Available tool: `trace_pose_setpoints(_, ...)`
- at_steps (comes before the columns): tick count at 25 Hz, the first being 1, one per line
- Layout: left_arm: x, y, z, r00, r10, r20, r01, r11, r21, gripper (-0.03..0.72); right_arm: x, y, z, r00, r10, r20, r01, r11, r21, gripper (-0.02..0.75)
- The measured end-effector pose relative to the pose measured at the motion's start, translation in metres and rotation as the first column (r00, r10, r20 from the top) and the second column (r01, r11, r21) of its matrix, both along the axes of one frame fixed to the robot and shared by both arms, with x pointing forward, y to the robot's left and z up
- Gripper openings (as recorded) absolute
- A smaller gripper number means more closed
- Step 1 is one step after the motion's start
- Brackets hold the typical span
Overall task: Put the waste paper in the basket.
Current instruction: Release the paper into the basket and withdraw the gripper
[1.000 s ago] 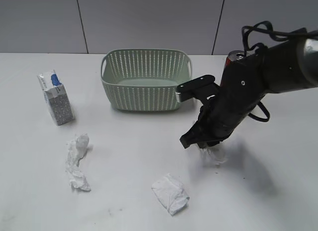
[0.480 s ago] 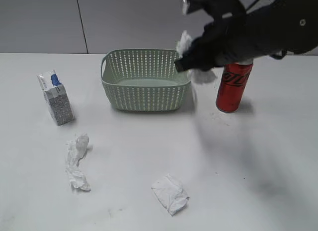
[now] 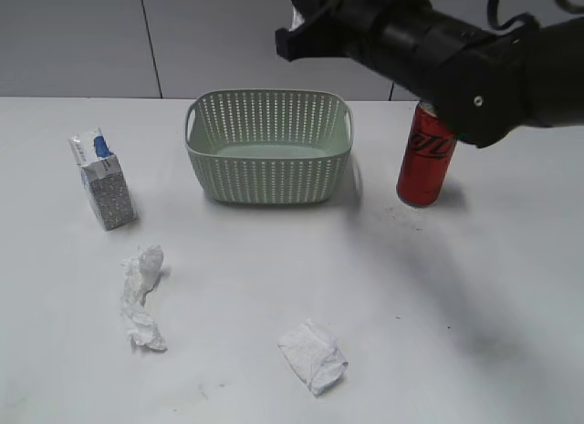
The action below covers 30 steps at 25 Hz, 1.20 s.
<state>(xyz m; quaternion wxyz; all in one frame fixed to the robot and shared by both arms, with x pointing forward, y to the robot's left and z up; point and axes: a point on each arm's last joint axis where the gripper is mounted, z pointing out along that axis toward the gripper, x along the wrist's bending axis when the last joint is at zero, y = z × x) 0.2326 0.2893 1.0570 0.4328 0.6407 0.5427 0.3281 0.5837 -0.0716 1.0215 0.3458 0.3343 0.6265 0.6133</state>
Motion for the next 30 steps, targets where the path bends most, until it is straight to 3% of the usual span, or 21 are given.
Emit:
trace_pose_setpoints(4,0.0,0.0,0.0,1.0,0.0,0.0,0.0,1.0,0.0,0.591,0.009,0.006,-0.035,1.0,0.001,-0.014,-0.001,1.0,-0.016,0.01)
trace_pose_setpoints(7,0.0,0.0,0.0,1.0,0.0,0.0,0.0,1.0,0.0,0.591,0.012,0.009,-0.058,0.999,0.009,-0.05,-0.012,0.999,-0.051,0.07)
trace_pose_setpoints(9,0.0,0.0,0.0,1.0,0.0,0.0,0.0,1.0,0.0,0.591,0.013,0.011,-0.069,0.998,0.017,-0.066,-0.022,0.997,-0.072,0.17)
trace_pose_setpoints(14,0.0,0.0,0.0,1.0,0.0,0.0,0.0,1.0,0.0,0.591,0.014,0.011,-0.079,0.996,0.016,-0.084,-0.023,0.996,-0.085,0.549)
trace_pose_setpoints(16,0.0,0.0,0.0,1.0,0.0,0.0,0.0,1.0,0.0,0.591,0.014,0.011,-0.079,0.997,0.016,-0.081,-0.023,0.996,-0.084,0.62)
trace_pose_setpoints(21,0.0,0.0,0.0,1.0,0.0,0.0,0.0,1.0,0.0,0.591,0.015,0.012,-0.07,1.0,0.019,0.003,-0.019,0.999,-0.033,0.633)
trace_pose_setpoints(26,0.0,0.0,0.0,1.0,0.001,0.0,-0.001,1.0,0.001,0.591,0.012,0.012,-0.049,0.997,0.037,0.064,-0.045,0.99,0.131,0.592)
trace_pose_setpoints(28,0.0,0.0,0.0,1.0,0.001,0.0,-0.001,1.0,0.001,0.591,0.008,0.014,-0.04,0.992,0.086,0.087,-0.096,0.989,0.116,0.589)
trace_pose_setpoints(30,0.0,0.0,0.0,1.0,0.001,0.0,-0.001,1.0,0.001,0.591,0.0,0.019,-0.029,0.985,0.153,0.082,-0.157,0.987,0.042,0.587)
